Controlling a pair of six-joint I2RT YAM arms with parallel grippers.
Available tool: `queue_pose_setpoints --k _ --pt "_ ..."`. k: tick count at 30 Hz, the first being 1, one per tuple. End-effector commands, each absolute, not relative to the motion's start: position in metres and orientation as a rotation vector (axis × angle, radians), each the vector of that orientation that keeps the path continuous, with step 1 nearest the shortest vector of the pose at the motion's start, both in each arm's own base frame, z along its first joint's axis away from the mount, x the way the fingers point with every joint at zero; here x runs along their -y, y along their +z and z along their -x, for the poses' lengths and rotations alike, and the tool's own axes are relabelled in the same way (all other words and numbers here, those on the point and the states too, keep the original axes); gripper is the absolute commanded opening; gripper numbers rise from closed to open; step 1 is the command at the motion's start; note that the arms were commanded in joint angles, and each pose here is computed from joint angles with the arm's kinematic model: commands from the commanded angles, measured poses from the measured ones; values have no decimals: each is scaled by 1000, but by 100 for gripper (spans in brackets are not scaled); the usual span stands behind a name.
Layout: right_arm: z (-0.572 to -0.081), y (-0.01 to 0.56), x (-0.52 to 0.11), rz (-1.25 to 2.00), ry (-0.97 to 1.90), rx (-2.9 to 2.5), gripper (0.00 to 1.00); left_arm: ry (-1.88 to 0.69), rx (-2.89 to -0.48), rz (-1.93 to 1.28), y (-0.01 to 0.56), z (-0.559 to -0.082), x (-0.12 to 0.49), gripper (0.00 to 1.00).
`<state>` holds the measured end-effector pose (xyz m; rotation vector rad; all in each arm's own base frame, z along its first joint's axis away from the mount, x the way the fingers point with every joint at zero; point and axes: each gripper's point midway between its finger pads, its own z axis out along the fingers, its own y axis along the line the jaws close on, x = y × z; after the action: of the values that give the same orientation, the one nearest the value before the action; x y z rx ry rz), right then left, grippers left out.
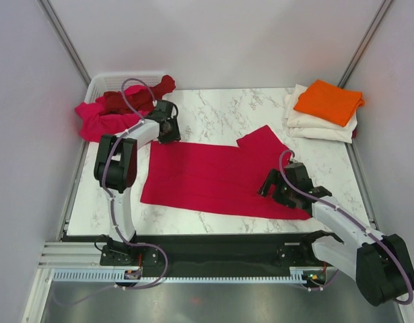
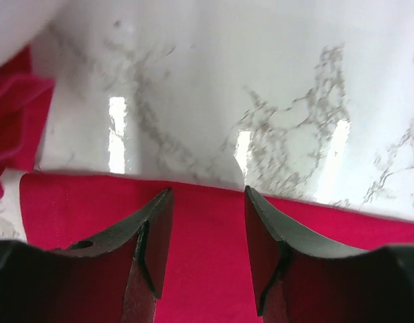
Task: Fold and stack the t-shirts
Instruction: Fold the tshirt
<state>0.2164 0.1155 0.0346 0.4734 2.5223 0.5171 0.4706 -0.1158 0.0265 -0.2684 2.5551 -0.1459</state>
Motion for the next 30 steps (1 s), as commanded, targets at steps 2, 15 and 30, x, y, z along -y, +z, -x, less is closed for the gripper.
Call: queue_pose_setpoints --k 2,15,30 --pt "-192 30 -112 -487 434 -2653 98 4 -2437 14 53 -506 129 54" --pt "-299 153 -114 -259 275 -2417 98 -238 -2115 -23 232 -464 143 79" --pt "-500 150 -79 -347 86 -2403 94 -277 -2057 -101 215 -308 101 95"
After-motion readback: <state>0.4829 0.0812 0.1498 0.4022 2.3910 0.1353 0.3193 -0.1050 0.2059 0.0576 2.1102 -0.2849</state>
